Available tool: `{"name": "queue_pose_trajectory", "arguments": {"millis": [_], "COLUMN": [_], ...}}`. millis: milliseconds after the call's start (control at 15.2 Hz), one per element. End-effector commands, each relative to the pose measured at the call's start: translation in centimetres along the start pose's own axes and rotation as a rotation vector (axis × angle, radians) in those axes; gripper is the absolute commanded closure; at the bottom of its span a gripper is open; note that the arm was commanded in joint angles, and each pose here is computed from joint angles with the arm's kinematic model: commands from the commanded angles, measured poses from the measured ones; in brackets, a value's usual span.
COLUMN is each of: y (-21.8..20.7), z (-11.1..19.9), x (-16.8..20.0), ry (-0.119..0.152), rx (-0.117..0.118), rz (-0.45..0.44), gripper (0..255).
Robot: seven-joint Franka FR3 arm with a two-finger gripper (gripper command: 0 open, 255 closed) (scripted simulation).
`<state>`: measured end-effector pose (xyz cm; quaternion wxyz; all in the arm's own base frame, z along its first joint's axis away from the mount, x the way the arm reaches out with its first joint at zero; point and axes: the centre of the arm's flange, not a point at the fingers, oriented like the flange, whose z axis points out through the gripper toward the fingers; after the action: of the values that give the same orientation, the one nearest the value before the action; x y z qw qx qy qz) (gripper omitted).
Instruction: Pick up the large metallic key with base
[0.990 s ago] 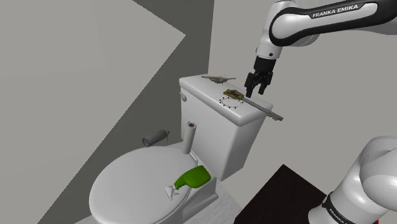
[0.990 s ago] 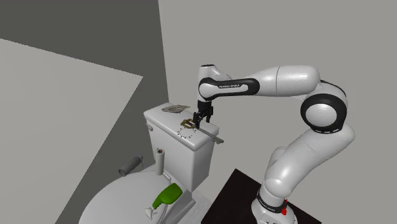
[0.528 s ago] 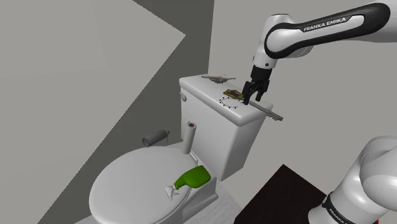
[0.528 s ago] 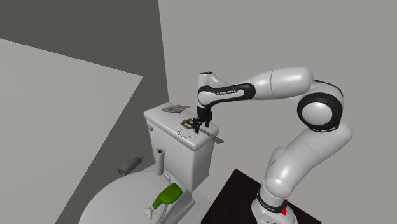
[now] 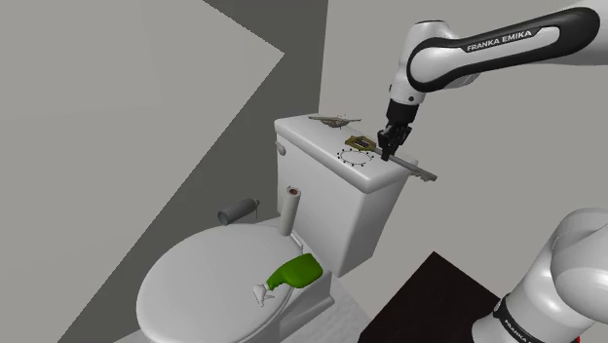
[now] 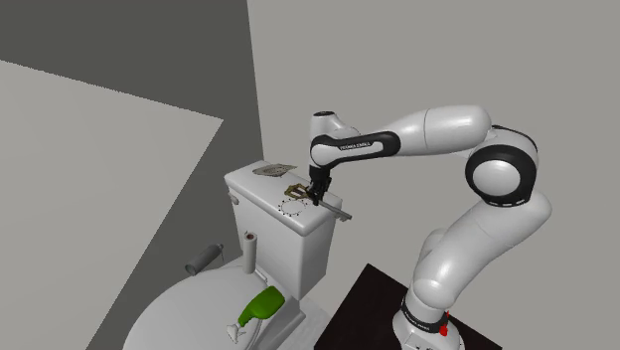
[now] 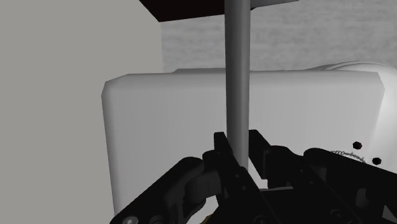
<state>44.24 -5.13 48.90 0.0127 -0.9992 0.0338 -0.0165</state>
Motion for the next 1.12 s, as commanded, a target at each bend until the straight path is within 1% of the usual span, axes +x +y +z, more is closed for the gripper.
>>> {"name": "queue_pose_trajectory", "arguments": {"millis": [0, 132, 1056], "y": [-0.7, -0.9, -1.1], "z": [0.8, 0.5, -6.8], "x": [0.0, -0.1, 0.2], "ry": [-0.015, -0.015, -0.015], "rx": [0.047, 0.047, 0.047], "rz": [0.012, 0.012, 0.012], "gripper": [255, 255, 255]}}
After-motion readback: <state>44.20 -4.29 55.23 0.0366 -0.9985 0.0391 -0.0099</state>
